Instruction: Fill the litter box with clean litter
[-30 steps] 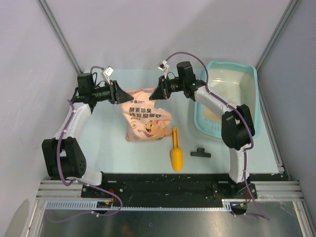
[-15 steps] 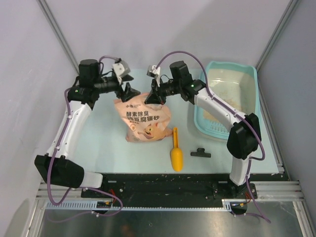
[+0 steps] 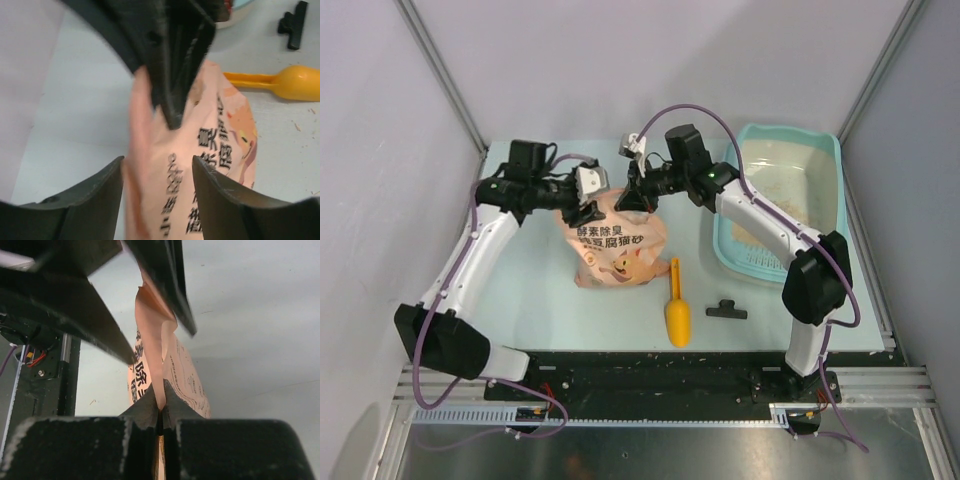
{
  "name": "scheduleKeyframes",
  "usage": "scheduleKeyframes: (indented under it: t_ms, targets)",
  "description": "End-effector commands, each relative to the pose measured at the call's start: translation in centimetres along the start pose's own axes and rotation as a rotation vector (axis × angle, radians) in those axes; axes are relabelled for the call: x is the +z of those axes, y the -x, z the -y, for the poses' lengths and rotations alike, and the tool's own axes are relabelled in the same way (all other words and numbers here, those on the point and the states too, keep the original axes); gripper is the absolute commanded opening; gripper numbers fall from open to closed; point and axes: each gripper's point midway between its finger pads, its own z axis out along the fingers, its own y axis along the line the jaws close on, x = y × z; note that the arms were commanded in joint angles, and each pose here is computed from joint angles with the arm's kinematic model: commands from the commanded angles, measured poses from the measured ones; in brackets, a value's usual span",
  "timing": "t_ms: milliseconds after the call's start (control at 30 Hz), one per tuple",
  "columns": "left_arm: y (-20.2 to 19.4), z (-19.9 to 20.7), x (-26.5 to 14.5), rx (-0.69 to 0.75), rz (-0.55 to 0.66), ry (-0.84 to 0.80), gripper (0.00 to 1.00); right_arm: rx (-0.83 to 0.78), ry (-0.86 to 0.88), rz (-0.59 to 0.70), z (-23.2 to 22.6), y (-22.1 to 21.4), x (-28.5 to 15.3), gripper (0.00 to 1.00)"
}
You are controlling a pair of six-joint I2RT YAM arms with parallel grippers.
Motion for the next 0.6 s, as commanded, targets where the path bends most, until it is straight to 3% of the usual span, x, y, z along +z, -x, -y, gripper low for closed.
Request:
scheduleKeyframes:
  t_ms: [0, 100, 200, 233, 333, 367, 400, 500, 567]
  targets:
    - [-1.2, 2.6, 2.8, 0.056, -0.031, -0.127, 0.58, -0.153, -0.003, 0.109, -1.9, 6.0, -2.2, 0.0]
    - [-1.2, 2.7, 4.0, 0.034, -0.044, -0.152, 0.46, -0.154, -0.011, 0.105, -1.9, 5.9, -2.6, 0.0]
    - [-0.8, 2.6, 4.1, 0.011, -0.037, -0.153, 0.28, -0.156, -0.02, 0.1, -2.3, 5.9, -3.3, 0.0]
    - [-0.8, 2.7, 3.9, 0.008, -0.037, -0.149, 0.16, -0.144, -0.048, 0.095, -2.0, 5.8, -3.5, 0.0]
    - [-0.7, 3.4, 3.2, 0.004, -0.037, -0.142, 0.0, -0.074, -0.181, 0.109, -0.2, 6.3, -5.0, 0.24]
    - [-0.7, 3.6, 3.1, 0.002, -0.039, -0.138, 0.0, 0.007, -0.241, 0.124, 0.7, 6.5, -5.8, 0.47]
    - [-0.6, 3.7, 2.8, 0.002, -0.043, -0.13, 0.0, 0.039, -0.293, 0.13, 1.4, 7.0, -6.4, 0.55]
    - [0.0, 3.9, 1.7, -0.004, -0.043, -0.092, 0.0, 0.165, -0.575, 0.05, 5.4, 5.1, -8.2, 0.69]
    - [0.2, 4.1, 1.3, -0.037, -0.041, -0.074, 0.0, 0.213, -0.611, 0.009, 5.8, 4.0, -8.2, 0.73]
